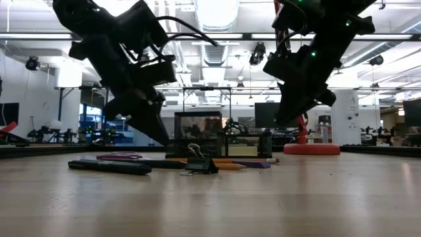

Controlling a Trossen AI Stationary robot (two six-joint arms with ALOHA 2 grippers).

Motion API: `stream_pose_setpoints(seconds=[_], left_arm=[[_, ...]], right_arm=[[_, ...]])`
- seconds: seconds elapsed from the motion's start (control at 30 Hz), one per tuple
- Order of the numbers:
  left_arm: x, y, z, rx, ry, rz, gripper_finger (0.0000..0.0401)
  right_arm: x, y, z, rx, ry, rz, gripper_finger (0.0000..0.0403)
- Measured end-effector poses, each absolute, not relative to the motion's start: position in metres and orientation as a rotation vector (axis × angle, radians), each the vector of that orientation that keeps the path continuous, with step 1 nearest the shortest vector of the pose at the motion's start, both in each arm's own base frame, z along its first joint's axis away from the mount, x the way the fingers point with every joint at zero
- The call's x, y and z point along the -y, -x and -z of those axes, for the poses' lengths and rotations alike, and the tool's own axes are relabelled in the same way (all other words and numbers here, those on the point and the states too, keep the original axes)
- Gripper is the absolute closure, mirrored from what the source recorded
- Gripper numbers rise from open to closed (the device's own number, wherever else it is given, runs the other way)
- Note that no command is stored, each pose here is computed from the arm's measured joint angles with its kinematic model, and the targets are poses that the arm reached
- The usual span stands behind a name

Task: Pick and place office supplies into organizer
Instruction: Put the top orange pencil into the black desk organizer

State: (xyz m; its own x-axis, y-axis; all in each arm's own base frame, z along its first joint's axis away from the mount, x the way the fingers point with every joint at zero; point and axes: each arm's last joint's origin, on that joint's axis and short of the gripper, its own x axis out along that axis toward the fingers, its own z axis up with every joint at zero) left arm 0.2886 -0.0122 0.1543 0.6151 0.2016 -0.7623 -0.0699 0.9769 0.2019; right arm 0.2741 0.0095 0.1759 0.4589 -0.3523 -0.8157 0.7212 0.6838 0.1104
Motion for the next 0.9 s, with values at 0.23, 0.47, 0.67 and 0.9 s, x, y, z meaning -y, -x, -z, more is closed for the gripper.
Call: stream_pose_setpoints(seconds=[0.23,0.47,0.67,0.9], left_arm=[[0.0201,-0.2889,-0.1551,-0.898,-0.406,0.061,0.0401],[0.0211,-0.2905,-0.1568,-0.884,-0.273,0.052,0.0401],[0.0211,-0.2905,-0.1552,-0.888,-0.137,-0.007,0.0401],[0.0180,-0.2895,-0.1535,-0.895,-0.063,-0.047,0.0401]], right_arm=[[-0.0089,-0.2733,-0.1745,-0.873,-0.465,0.686,0.0369],[-0.0092,-0.2734,-0.1744,-0.890,-0.436,0.659,0.0369],[-0.0093,-0.2734,-0.1744,-0.891,-0.433,0.657,0.0369],[-0.0093,-0.2742,-0.1748,-0.882,-0.436,0.654,0.0369]])
